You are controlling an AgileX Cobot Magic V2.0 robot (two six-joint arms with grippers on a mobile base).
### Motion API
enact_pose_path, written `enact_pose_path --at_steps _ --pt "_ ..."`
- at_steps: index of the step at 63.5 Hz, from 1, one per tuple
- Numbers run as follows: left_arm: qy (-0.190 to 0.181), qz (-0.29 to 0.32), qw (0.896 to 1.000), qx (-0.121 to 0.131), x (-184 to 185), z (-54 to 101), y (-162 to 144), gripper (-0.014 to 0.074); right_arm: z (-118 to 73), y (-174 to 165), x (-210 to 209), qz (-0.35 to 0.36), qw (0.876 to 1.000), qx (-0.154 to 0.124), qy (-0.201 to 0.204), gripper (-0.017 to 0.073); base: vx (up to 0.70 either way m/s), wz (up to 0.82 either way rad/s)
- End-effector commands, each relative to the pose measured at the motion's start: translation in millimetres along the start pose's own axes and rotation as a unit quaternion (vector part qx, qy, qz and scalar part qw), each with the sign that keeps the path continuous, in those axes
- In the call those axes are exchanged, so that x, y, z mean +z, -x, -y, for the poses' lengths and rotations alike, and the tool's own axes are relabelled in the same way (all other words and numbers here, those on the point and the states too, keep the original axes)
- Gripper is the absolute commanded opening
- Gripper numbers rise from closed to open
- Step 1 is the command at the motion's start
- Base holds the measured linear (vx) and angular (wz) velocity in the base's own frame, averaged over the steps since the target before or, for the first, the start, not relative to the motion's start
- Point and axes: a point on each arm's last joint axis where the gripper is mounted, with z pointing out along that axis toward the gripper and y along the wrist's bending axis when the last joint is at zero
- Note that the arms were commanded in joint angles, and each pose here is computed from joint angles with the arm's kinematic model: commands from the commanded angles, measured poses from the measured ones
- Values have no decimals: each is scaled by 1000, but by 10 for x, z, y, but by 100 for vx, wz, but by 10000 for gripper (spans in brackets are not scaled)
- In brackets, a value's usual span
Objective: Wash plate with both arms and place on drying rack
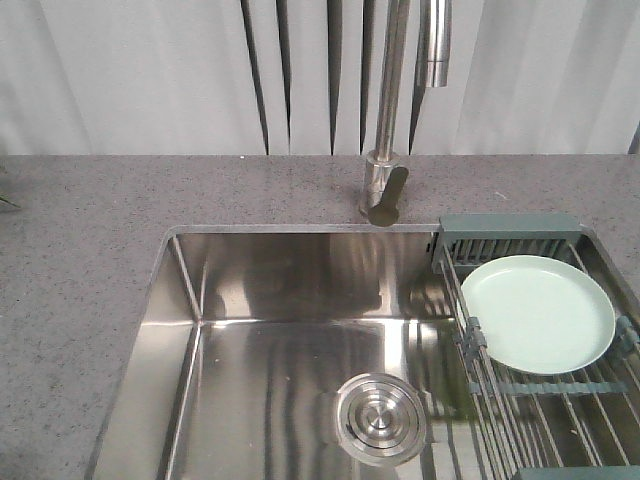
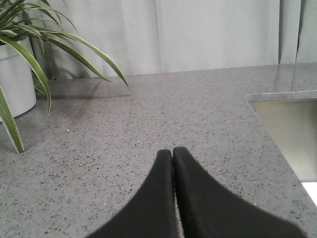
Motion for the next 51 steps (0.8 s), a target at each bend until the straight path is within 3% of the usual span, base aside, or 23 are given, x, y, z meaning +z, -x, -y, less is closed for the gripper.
enact_pose_path --at_steps 1,12,51 --pt "-5 55 998 -9 -34 10 159 -6 -3 107 -10 63 998 -9 1 -4 0 0" --pt "-5 55 998 -9 -34 10 159 -6 -5 173 -20 98 995 -8 2 -4 0 0" --pt "-5 55 998 -9 -34 10 159 -6 -5 173 -20 98 995 -7 2 -4 0 0"
